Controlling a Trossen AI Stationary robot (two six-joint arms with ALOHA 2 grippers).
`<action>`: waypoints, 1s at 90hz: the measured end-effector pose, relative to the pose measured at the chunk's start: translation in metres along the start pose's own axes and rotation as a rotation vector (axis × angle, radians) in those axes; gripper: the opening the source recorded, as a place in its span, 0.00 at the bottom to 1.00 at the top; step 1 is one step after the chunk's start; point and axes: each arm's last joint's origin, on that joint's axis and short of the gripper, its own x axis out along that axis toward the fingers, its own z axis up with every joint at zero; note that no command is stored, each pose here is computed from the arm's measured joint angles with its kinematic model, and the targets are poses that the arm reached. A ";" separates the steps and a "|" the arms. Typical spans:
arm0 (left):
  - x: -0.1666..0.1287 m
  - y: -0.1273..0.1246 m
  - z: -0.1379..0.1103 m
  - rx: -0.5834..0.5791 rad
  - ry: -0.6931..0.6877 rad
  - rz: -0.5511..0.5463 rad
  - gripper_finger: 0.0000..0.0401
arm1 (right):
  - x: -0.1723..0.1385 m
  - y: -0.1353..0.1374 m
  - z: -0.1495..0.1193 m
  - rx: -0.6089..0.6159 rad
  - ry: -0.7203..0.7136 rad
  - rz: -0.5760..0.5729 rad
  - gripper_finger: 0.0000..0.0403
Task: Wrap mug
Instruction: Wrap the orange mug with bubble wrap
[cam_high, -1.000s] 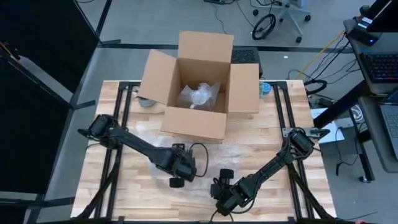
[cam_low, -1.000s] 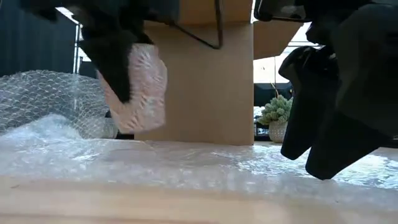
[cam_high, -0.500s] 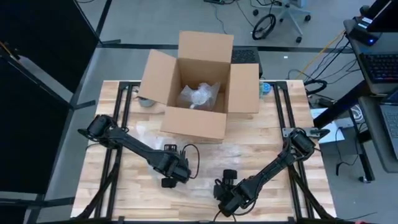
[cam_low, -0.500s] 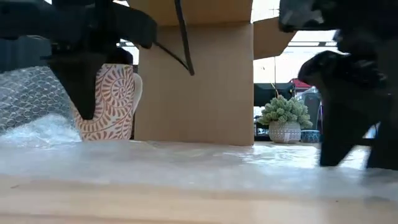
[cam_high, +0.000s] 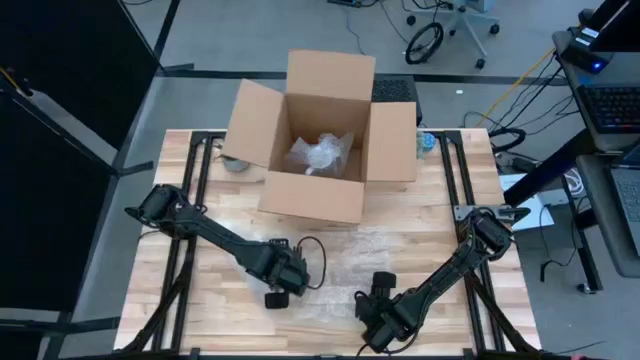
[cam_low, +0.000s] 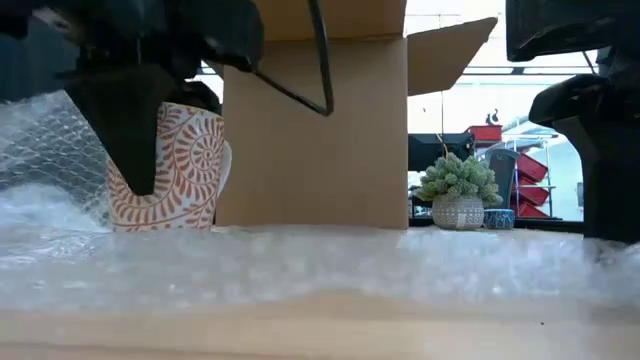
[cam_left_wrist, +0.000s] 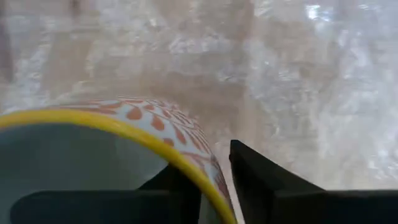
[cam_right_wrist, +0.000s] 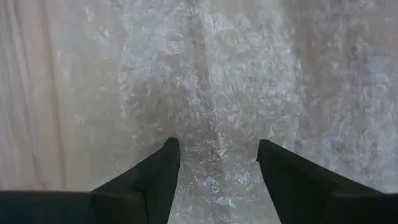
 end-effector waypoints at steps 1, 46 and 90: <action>0.000 0.000 0.000 -0.001 0.002 -0.001 0.21 | 0.000 0.000 0.000 0.000 0.000 0.000 0.50; -0.031 -0.020 -0.023 -0.153 0.136 0.185 0.33 | 0.001 0.000 -0.001 0.004 0.010 0.000 0.50; -0.041 -0.034 -0.039 -0.187 0.086 0.283 0.33 | 0.001 0.000 -0.001 0.004 0.000 -0.009 0.50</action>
